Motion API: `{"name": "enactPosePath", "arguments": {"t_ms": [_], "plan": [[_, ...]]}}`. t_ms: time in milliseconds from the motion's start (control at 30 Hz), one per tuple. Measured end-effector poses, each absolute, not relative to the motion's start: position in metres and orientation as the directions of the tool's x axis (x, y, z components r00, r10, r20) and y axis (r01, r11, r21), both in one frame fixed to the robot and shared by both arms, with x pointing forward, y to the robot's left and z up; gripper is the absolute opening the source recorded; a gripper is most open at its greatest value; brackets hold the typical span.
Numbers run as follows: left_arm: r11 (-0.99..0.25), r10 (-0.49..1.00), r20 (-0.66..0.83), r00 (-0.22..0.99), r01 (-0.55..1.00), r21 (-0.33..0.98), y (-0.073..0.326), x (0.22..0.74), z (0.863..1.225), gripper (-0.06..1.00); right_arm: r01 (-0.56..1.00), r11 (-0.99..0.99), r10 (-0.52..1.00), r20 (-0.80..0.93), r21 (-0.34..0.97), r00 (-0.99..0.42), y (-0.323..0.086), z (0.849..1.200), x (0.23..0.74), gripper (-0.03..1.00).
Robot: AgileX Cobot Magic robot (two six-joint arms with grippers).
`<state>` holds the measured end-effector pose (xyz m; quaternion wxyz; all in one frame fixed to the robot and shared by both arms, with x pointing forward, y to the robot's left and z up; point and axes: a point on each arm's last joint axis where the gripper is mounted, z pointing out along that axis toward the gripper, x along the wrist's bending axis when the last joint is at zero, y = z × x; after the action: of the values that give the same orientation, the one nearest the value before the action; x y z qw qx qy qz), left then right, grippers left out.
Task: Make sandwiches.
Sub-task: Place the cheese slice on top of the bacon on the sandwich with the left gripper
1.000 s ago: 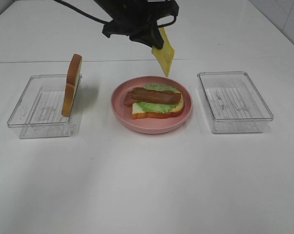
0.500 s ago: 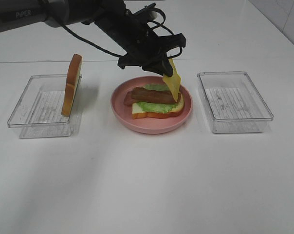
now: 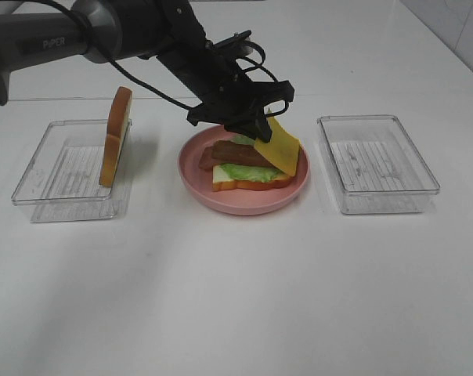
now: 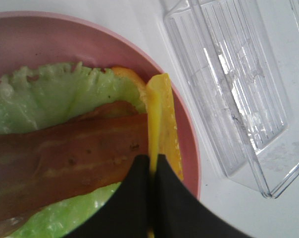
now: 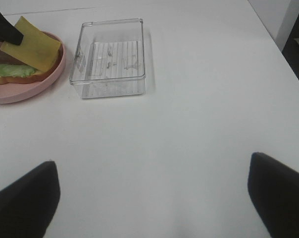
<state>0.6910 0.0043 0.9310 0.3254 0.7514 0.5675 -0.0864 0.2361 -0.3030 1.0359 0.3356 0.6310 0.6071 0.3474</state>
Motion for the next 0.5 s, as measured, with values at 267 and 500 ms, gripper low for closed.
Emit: {"name": "enactPosePath", "arguments": {"t_ms": [267,500], "plan": [[-0.170,0.835,-0.426,0.348,0.899,0.403,0.0102,0.6933,0.9278,0.00,0.533,-0.038,0.999,0.031,0.845,0.022,-0.3030,1.0359,0.2361,0.96],[-0.184,0.846,-0.398,0.356,0.894,0.408,0.0123,0.6940,0.9267,0.01,0.533,-0.038,0.999,0.031,0.845,0.022,-0.3030,1.0359,0.2361,0.96]]}}
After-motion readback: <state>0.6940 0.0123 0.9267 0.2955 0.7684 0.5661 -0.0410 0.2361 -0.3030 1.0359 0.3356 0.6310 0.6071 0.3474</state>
